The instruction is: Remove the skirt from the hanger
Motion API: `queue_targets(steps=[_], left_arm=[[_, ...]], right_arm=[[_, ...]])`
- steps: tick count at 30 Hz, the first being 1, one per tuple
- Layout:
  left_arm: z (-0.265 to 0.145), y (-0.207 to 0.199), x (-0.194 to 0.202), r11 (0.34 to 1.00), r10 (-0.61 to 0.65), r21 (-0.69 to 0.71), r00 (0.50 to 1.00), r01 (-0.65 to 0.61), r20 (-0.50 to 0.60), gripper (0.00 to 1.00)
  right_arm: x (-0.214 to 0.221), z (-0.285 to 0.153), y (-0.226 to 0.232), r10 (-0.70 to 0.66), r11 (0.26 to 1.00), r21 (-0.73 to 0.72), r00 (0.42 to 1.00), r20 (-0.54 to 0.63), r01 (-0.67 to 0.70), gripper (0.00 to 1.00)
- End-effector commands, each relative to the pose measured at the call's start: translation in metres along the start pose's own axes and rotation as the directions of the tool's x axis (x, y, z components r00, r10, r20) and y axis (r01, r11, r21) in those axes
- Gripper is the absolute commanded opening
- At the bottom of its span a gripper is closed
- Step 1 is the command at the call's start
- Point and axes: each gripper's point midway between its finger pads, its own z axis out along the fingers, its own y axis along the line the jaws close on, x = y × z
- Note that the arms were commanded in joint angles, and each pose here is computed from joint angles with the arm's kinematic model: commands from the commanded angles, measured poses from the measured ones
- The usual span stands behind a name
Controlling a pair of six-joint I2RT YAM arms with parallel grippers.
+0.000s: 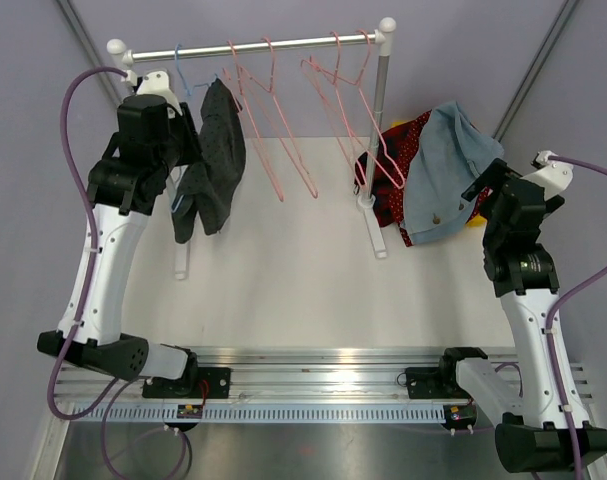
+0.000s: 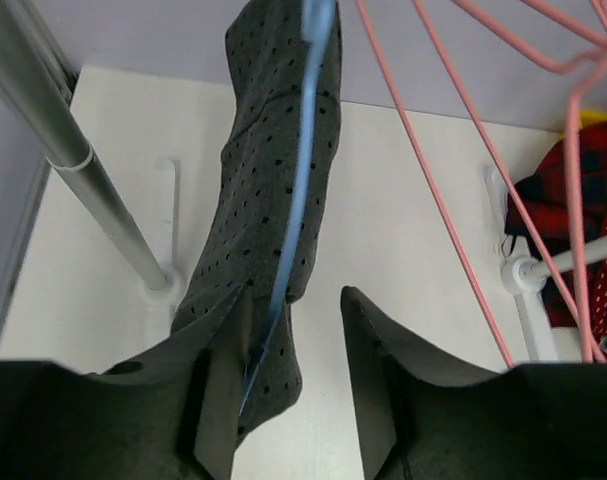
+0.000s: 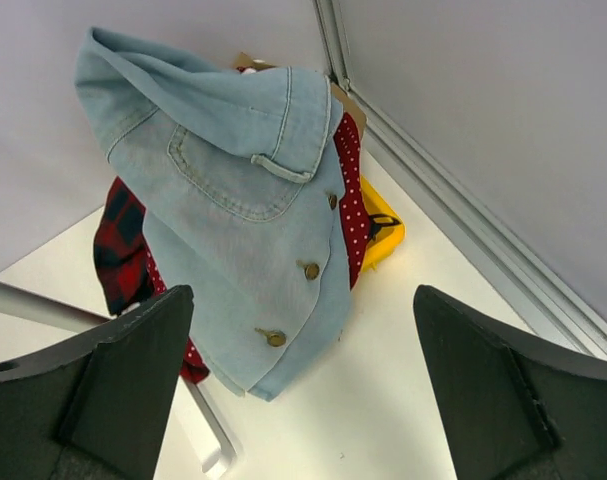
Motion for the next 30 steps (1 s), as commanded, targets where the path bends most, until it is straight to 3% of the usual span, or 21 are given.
queue_targets(steps=[1, 3, 7, 9, 13, 17, 21, 22, 24, 25, 26, 27, 28, 30], left_arm=[[0.015, 0.001, -0.021, 0.999, -0.048, 0.017, 0.997, 0.047, 0.062, 0.14], [0.017, 0.000, -0.024, 0.998, -0.053, 0.020, 0.997, 0.052, 0.062, 0.00], [0.002, -0.006, -0.047, 0.997, -0.052, 0.061, 0.992, 0.045, 0.117, 0.00], [-0.019, -0.008, -0.067, 0.996, -0.060, 0.076, 0.985, 0.048, 0.159, 0.00], [-0.052, -0.014, -0.096, 0.991, -0.079, 0.124, 0.973, 0.052, 0.217, 0.00], [-0.085, -0.021, -0.111, 0.980, -0.114, 0.187, 0.959, 0.066, 0.261, 0.00], [-0.098, -0.025, -0.111, 0.968, -0.158, 0.234, 0.948, 0.094, 0.276, 0.00], [-0.096, -0.027, -0.106, 0.965, -0.161, 0.244, 0.952, 0.096, 0.261, 0.00], [-0.101, -0.029, -0.107, 0.958, -0.185, 0.262, 0.946, 0.113, 0.267, 0.00], [-0.100, -0.030, -0.105, 0.957, -0.188, 0.267, 0.947, 0.116, 0.260, 0.00], [-0.102, -0.031, -0.105, 0.954, -0.195, 0.273, 0.946, 0.122, 0.260, 0.00], [-0.104, -0.031, -0.106, 0.951, -0.207, 0.279, 0.942, 0.131, 0.263, 0.00], [-0.105, -0.032, -0.105, 0.949, -0.211, 0.286, 0.942, 0.134, 0.259, 0.00], [-0.108, -0.033, -0.106, 0.946, -0.220, 0.291, 0.941, 0.142, 0.259, 0.00]], right_arm=[[0.008, -0.009, 0.007, 0.021, 0.998, -0.060, 0.999, -0.029, -0.022, 0.98], [0.011, -0.011, 0.007, 0.021, 0.997, -0.071, 0.999, -0.035, -0.024, 0.97], [0.003, -0.023, 0.018, 0.028, 0.987, -0.155, 0.999, -0.020, -0.031, 0.95], [-0.004, -0.038, 0.045, 0.003, 0.945, -0.327, 1.000, -0.006, -0.005, 0.95], [-0.039, -0.088, 0.095, 0.037, 0.760, -0.648, 0.993, 0.110, 0.044, 0.97], [-0.061, -0.128, 0.138, 0.038, 0.554, -0.831, 0.995, 0.087, 0.051, 0.98], [-0.080, -0.160, 0.176, 0.007, 0.425, -0.900, 0.994, 0.111, 0.097, 0.99], [-0.067, -0.162, 0.192, -0.048, 0.401, -0.912, 0.996, 0.075, 0.088, 0.99], [-0.079, -0.206, 0.225, -0.072, 0.318, -0.935, 0.987, 0.142, 0.158, 0.99], [-0.054, -0.207, 0.246, -0.165, 0.310, -0.934, 0.978, 0.128, 0.175, 0.99], [-0.074, -0.207, 0.251, -0.140, 0.401, -0.892, 0.976, 0.164, 0.208, 0.99], [-0.066, -0.221, 0.264, -0.178, 0.381, -0.886, 0.961, 0.211, 0.265, 0.99], [-0.043, -0.250, 0.289, -0.213, 0.314, -0.908, 0.953, 0.217, 0.277, 0.99], [-0.038, -0.271, 0.306, -0.202, 0.307, -0.913, 0.956, 0.213, 0.269, 0.99]])
